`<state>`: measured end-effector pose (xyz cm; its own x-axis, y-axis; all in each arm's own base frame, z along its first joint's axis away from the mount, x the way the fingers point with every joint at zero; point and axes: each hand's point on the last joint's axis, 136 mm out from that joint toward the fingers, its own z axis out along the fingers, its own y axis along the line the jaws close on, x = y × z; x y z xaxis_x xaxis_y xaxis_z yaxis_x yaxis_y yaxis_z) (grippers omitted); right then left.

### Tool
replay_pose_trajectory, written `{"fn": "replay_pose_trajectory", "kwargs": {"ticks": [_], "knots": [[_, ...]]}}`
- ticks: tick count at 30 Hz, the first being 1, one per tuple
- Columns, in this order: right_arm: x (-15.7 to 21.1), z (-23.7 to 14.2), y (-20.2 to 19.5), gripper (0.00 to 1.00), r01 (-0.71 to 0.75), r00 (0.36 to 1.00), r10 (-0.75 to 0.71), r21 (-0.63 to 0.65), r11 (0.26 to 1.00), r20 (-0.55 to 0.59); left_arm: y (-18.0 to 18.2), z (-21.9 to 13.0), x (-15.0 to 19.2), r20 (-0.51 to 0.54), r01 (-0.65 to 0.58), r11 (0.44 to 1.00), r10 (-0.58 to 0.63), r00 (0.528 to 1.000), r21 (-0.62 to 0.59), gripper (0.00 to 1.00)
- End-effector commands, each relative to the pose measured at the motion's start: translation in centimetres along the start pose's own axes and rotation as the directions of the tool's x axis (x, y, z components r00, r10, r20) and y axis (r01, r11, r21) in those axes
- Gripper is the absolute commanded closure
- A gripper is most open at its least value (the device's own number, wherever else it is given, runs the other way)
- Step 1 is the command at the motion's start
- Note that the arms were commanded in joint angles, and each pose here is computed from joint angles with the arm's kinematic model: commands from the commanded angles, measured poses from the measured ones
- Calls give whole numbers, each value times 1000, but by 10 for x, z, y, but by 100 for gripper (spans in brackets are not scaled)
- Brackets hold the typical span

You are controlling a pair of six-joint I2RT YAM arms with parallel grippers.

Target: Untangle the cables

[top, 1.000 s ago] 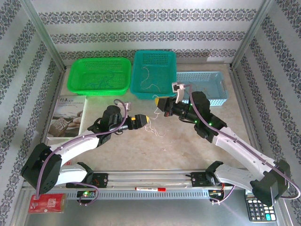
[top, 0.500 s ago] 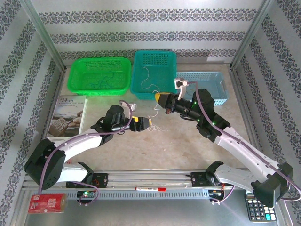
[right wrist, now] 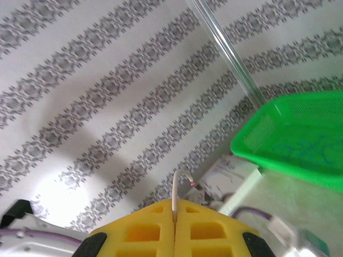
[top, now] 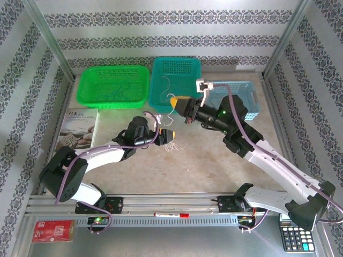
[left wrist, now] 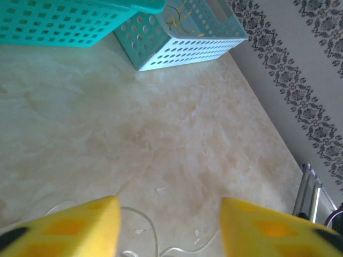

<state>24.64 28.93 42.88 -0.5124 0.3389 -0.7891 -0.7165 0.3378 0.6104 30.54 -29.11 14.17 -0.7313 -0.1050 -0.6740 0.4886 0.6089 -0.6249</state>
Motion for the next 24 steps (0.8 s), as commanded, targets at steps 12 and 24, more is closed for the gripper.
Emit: {"fn": "replay_pose_trajectory", "kwargs": {"ticks": [12, 24], "knots": [[-145, -29, 74, 100, 136, 932, -87, -115, 984, 353, 8, 1, 28, 11, 34, 998, -35, 999, 44, 86], [-201, -52, 68, 100, 131, 853, -72, -79, 988, 516, 17, -4, 44, -5, 61, 998, -60, 998, 27, 83]]}}
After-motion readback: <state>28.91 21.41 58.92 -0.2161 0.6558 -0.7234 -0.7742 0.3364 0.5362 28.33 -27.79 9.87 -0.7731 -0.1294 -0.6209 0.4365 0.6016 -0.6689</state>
